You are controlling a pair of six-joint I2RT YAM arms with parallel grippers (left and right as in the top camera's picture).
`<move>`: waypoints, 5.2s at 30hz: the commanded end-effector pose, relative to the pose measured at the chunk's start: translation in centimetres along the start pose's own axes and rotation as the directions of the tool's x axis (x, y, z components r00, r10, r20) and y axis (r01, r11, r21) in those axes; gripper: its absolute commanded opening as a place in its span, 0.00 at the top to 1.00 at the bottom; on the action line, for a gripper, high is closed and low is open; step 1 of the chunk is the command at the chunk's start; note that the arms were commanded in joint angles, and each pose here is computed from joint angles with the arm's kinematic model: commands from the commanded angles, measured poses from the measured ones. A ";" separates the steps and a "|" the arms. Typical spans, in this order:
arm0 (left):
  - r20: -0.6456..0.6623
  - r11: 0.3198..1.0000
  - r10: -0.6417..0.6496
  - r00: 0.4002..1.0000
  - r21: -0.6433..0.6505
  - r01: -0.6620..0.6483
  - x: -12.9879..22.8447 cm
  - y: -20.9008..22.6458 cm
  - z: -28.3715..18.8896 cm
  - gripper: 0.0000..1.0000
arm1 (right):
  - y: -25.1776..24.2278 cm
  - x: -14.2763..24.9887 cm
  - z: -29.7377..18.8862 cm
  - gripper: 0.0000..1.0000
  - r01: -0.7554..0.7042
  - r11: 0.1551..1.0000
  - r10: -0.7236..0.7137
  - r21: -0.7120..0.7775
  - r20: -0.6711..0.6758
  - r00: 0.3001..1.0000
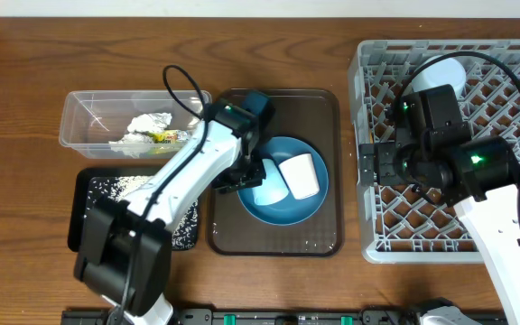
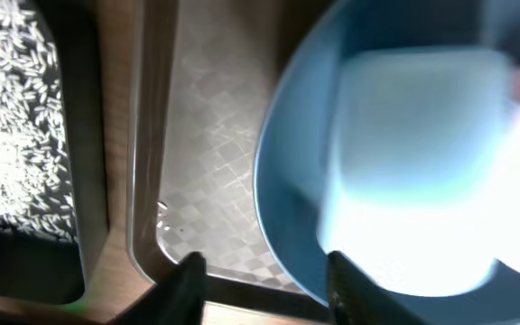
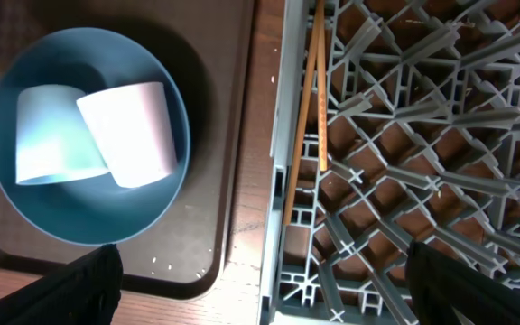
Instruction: Sort waste into correct bins and load items into the dishwasher rack
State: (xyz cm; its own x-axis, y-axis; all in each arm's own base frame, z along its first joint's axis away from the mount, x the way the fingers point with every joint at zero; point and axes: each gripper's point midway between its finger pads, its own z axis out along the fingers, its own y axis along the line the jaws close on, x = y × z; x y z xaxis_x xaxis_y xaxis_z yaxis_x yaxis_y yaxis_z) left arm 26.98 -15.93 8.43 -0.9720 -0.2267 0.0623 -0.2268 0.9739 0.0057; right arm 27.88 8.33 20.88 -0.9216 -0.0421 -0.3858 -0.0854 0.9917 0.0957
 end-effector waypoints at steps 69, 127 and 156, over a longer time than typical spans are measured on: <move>0.395 0.679 0.732 0.555 -0.366 -0.636 -0.9 -4.1 1.5 0.68 | -0.1 -0.1 0.0 0.01 -0.014 1.000 0.014 0.003 0.002 1.000; 0.240 0.880 0.286 0.928 0.319 -0.353 3.7 -3.4 3.8 0.93 | -0.1 -0.1 0.0 0.01 -0.014 1.000 0.014 0.003 0.002 1.000; 0.516 0.874 0.191 0.835 0.297 -0.384 -1.6 -5.3 -0.4 0.93 | -0.1 -0.1 0.0 0.01 -0.014 1.000 0.014 0.003 0.002 1.000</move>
State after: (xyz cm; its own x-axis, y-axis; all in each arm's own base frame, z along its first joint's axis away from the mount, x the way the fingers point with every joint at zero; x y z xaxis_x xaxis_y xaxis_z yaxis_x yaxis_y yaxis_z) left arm 28.99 -20.52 7.68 -0.9022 0.0059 -0.4313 0.1570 0.9358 -0.3156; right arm 27.88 8.33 20.88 -0.9216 -0.0421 -0.3858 -0.0854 0.9917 0.0957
